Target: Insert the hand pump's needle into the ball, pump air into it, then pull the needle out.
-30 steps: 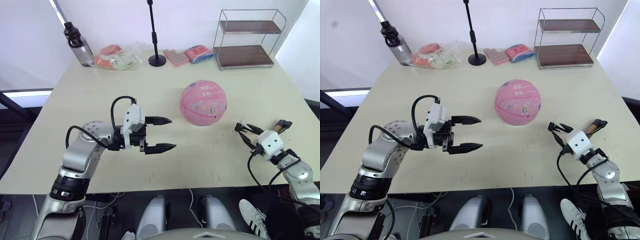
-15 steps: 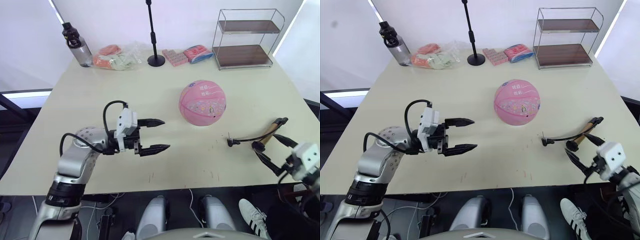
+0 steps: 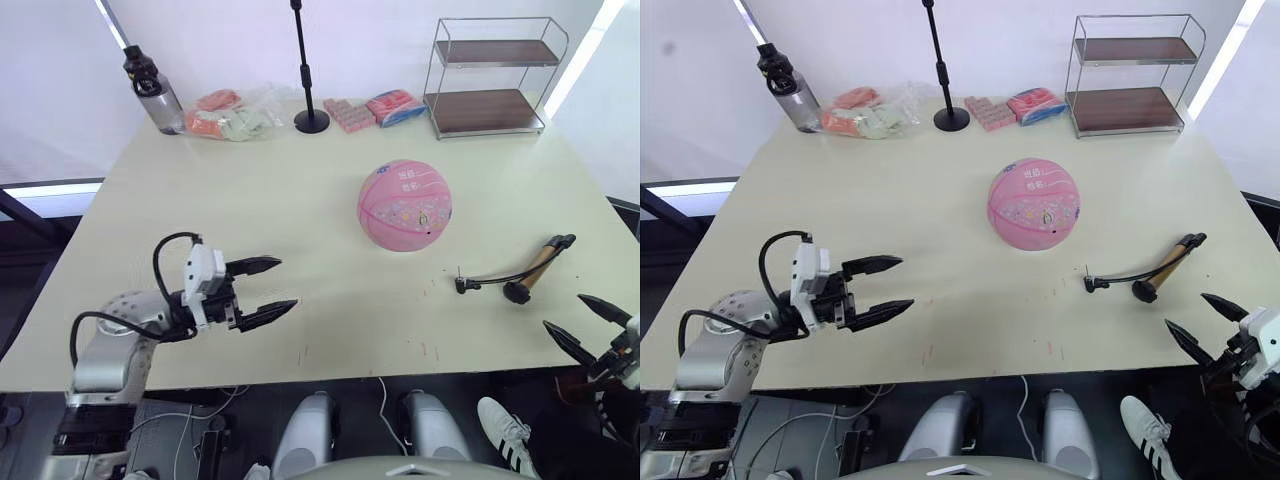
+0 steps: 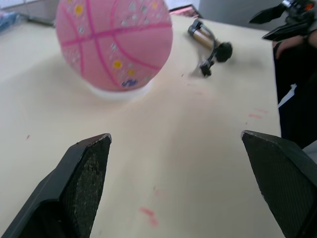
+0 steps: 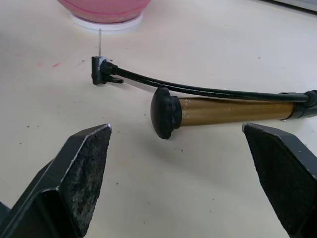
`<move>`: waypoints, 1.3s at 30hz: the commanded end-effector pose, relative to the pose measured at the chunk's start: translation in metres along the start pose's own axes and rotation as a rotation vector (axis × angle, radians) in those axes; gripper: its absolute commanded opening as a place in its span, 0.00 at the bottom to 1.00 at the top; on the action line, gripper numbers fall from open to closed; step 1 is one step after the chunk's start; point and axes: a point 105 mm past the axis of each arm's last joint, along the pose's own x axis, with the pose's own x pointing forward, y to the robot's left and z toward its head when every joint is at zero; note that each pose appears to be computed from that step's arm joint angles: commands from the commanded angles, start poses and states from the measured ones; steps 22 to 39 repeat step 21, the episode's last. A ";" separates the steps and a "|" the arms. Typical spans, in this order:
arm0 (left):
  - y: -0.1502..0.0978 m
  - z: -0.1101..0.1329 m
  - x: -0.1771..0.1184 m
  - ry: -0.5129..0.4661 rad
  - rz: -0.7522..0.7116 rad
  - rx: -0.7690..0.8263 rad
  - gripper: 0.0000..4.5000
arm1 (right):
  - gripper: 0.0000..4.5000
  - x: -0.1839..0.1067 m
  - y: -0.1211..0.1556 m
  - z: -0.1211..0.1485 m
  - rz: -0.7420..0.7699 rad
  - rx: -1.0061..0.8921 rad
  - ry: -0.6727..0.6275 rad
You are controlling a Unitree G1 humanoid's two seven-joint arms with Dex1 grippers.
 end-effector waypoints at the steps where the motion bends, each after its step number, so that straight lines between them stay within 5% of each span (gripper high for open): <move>1: 0.007 -0.010 -0.016 0.017 0.105 0.013 1.00 | 0.99 -0.011 -0.014 0.006 -0.024 -0.011 -0.044; 16: 0.006 -0.072 -0.063 0.148 0.452 -0.162 1.00 | 0.99 -0.009 -0.021 0.003 0.029 0.020 -0.048; 39: 0.004 -0.077 -0.067 0.157 0.484 -0.150 1.00 | 0.99 -0.008 -0.019 0.005 0.053 0.030 -0.052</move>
